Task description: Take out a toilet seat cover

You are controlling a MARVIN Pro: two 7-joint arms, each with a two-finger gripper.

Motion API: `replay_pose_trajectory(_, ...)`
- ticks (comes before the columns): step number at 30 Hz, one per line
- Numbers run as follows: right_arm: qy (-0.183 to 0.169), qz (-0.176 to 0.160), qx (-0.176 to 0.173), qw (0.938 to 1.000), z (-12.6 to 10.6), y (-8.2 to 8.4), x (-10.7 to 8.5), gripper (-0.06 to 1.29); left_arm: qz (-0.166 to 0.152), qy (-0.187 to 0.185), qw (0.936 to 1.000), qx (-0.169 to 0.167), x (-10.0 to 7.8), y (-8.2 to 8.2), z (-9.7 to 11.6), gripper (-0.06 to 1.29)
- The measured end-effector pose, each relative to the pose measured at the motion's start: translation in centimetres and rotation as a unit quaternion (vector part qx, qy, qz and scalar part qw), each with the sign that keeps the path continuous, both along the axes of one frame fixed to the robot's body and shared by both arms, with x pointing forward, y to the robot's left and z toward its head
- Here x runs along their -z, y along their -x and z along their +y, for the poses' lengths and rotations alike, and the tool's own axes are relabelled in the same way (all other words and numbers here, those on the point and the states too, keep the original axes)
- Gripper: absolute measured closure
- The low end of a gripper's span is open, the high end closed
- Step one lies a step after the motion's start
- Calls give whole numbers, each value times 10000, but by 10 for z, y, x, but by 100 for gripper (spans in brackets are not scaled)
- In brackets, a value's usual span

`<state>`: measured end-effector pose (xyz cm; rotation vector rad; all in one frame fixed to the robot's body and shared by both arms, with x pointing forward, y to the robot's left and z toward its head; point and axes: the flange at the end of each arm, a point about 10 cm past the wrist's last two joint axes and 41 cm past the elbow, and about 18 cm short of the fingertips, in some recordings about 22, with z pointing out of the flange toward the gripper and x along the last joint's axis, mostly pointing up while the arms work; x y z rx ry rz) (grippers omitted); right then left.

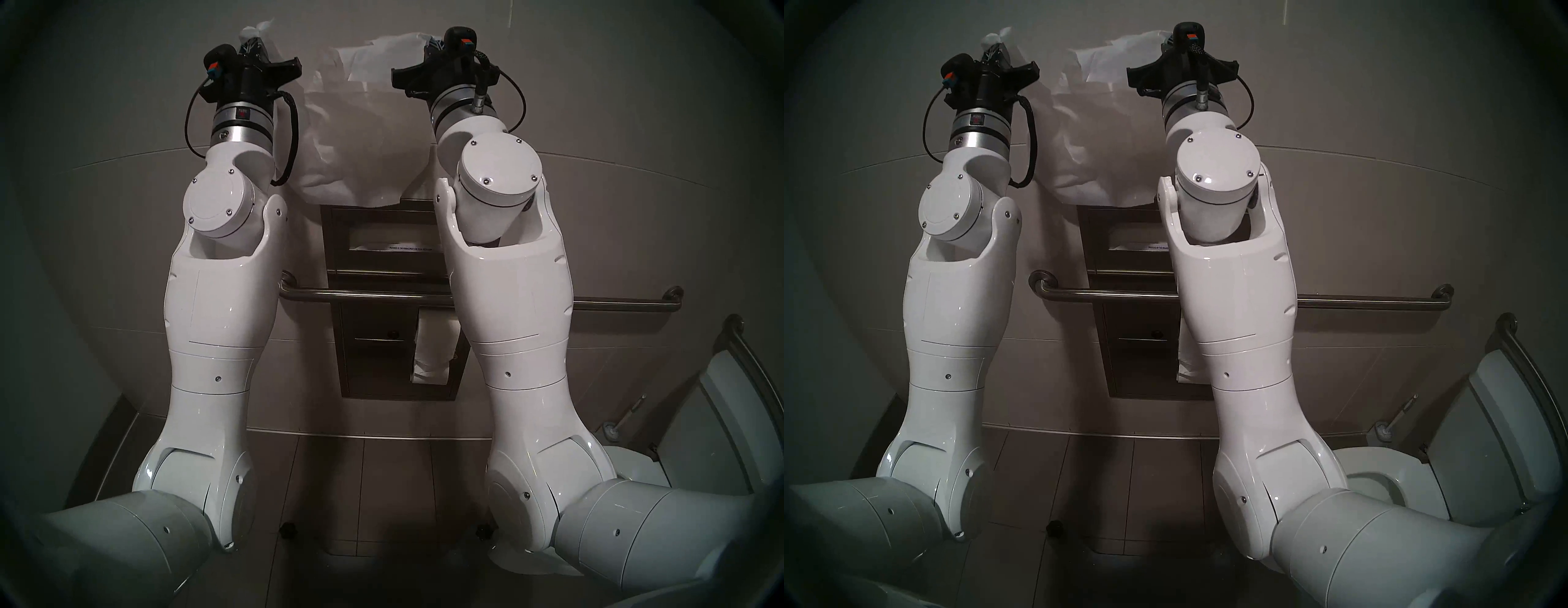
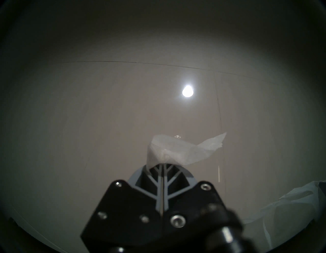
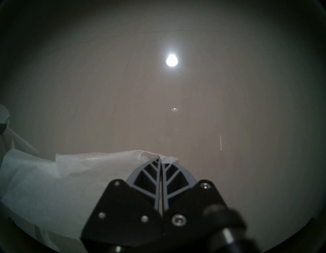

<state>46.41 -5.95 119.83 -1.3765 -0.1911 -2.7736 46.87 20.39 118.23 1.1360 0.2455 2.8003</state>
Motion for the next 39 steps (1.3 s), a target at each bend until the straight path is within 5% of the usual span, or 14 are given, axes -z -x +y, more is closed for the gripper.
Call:
replay_pose_trajectory(6,-233,-211,176,9994,0,7,-2,127,37,211,9995,211,-5,17,-8,125)
replay_pose_trajectory(14,-512,-192,277,9981,-4,28,14,127,521,431,9973,304,21,37,-11,125)
replay_pose_trajectory(39,-614,719,512,9942,-29,79,90,127,1992,390,9786,335,100,102,-27,125)
